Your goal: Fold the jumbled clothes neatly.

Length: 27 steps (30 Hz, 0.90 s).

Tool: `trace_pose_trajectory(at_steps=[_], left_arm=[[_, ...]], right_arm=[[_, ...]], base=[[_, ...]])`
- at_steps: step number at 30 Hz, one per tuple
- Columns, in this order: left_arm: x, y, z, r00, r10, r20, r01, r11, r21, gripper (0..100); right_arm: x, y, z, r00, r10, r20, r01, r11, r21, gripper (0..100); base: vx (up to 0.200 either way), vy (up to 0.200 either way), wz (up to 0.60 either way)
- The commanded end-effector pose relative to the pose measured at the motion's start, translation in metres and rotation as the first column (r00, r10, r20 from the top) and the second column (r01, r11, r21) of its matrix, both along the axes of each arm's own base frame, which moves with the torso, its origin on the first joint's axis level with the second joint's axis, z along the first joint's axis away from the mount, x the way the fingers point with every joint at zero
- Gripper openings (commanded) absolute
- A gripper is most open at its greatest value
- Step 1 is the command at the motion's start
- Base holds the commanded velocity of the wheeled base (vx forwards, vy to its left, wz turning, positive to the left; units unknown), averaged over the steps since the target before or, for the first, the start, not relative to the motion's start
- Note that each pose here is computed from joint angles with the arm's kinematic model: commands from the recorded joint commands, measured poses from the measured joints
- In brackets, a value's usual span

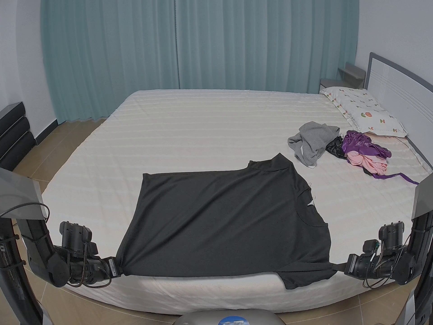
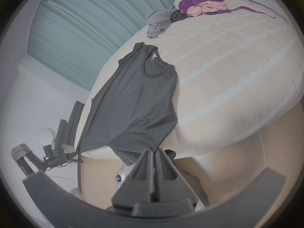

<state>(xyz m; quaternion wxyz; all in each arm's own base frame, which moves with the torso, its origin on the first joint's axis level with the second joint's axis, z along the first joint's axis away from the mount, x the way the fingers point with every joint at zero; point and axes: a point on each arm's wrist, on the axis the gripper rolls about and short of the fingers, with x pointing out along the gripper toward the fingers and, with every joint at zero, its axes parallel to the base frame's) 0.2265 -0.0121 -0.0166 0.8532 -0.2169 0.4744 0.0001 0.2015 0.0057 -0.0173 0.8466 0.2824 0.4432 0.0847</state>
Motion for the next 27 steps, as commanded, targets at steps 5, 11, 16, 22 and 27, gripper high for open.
trace_pose_trajectory(at_steps=[5, 11, 16, 22, 27], left_arm=[[-0.006, -0.001, -0.003, 0.999, -0.026, -0.019, 0.027, 1.0, 0.014, 0], [-0.01, -0.003, -0.006, 0.998, -0.043, -0.04, 0.044, 0.999, 0.02, 0], [-0.017, -0.006, -0.006, 0.995, -0.084, -0.053, 0.086, 0.996, 0.036, 0], [-0.025, -0.005, -0.007, 0.989, -0.127, -0.07, 0.131, 0.989, 0.063, 0], [-0.032, -0.004, -0.008, 0.981, -0.171, -0.086, 0.179, 0.98, 0.089, 0]], right_arm=[[-0.016, -0.001, 0.004, 0.997, 0.041, -0.066, -0.043, 0.998, -0.036, 0], [-0.027, -0.006, 0.009, 0.992, 0.07, -0.11, -0.078, 0.994, -0.073, 0], [-0.031, -0.006, 0.013, 0.989, 0.07, -0.127, -0.079, 0.994, -0.073, 0], [-0.038, -0.007, 0.014, 0.984, 0.085, -0.158, -0.1, 0.991, -0.089, 0], [-0.044, -0.007, 0.018, 0.979, 0.105, -0.177, -0.124, 0.987, -0.099, 0]], base=[[0.0, 0.0, 0.0], [0.0, 0.0, 0.0], [0.0, 0.0, 0.0], [0.0, 0.0, 0.0], [0.0, 0.0, 0.0]])
